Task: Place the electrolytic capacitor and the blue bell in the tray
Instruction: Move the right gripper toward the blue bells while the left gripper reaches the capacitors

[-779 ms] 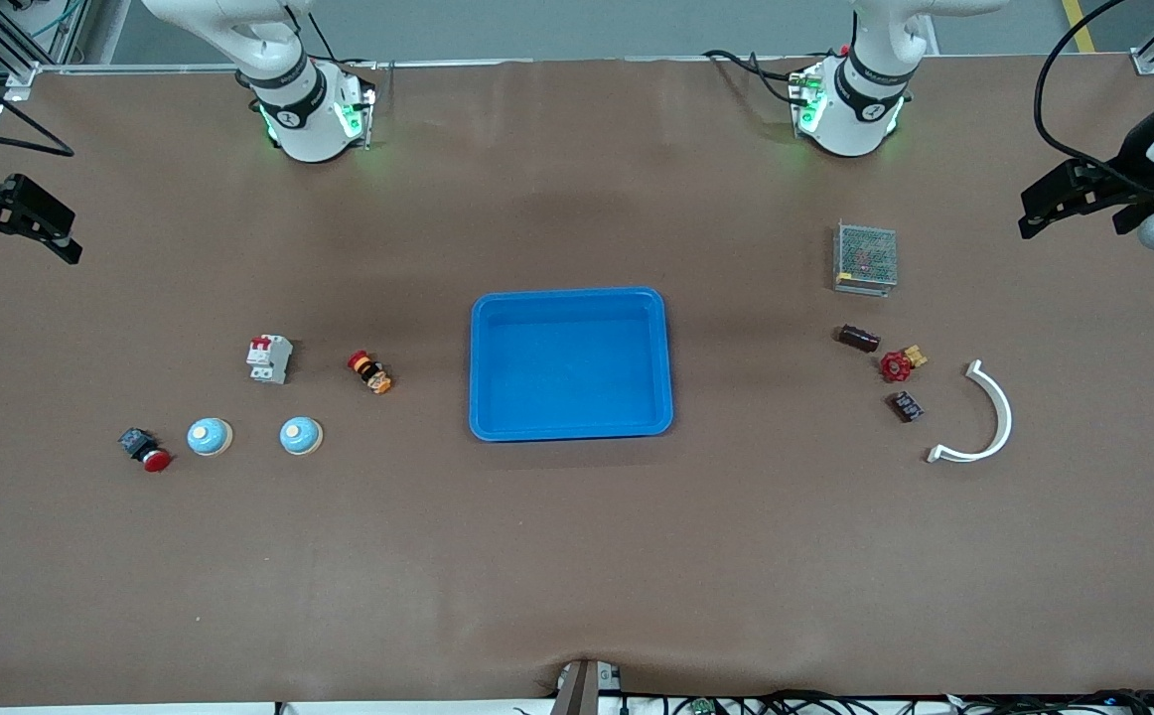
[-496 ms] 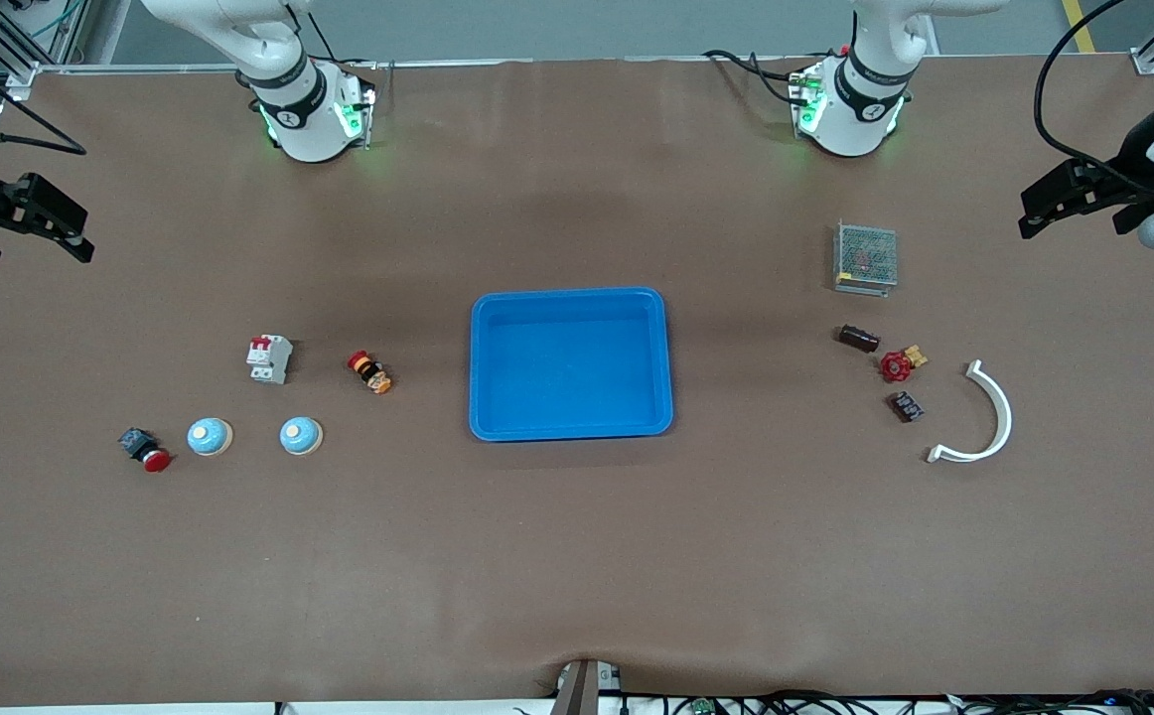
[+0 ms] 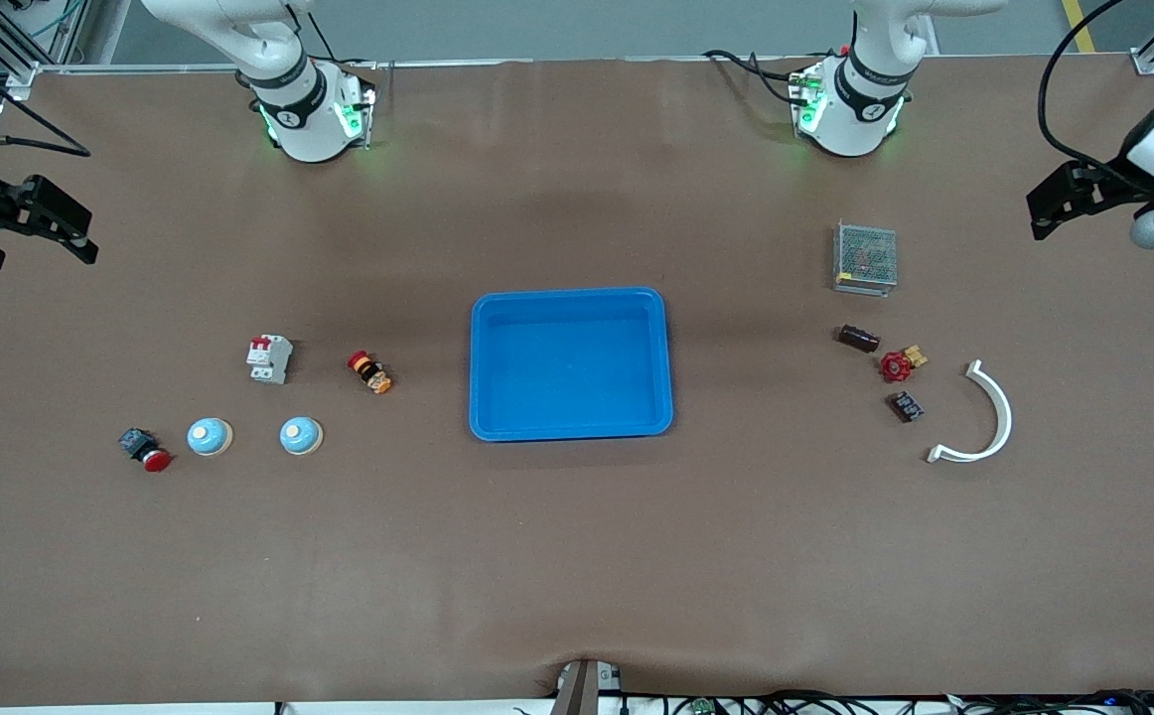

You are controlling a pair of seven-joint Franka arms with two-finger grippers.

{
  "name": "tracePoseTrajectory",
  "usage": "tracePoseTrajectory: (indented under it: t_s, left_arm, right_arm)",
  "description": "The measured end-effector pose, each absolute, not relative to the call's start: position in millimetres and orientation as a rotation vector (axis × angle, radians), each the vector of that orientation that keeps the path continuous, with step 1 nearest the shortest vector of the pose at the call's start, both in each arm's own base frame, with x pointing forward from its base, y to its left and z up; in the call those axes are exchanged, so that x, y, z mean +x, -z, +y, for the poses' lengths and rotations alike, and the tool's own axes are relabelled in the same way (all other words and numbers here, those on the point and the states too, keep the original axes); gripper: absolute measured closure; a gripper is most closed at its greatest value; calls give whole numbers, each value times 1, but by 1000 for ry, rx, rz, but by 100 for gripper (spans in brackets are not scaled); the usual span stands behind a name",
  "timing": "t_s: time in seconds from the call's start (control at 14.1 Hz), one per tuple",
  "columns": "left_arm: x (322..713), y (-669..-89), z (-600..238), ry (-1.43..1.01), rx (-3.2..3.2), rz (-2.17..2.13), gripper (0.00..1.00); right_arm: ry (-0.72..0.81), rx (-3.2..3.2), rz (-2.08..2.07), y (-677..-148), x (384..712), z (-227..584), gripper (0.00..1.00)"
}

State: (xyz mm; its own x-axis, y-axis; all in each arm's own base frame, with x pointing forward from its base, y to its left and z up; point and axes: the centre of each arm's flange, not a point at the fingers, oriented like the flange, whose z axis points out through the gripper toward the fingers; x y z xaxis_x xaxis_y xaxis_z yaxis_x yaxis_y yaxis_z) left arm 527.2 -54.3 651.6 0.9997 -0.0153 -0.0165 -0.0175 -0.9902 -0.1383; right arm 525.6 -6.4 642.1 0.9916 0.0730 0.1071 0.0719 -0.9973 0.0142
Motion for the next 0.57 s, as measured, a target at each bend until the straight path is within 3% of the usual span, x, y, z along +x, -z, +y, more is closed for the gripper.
tracePoseTrajectory:
  t_s: [0.57]
  left_arm:
    - [529, -615, -47, -165, -3089, -163, 0]
  right_arm:
    - [-64, 3148, 132, -596, 552, 5, 0]
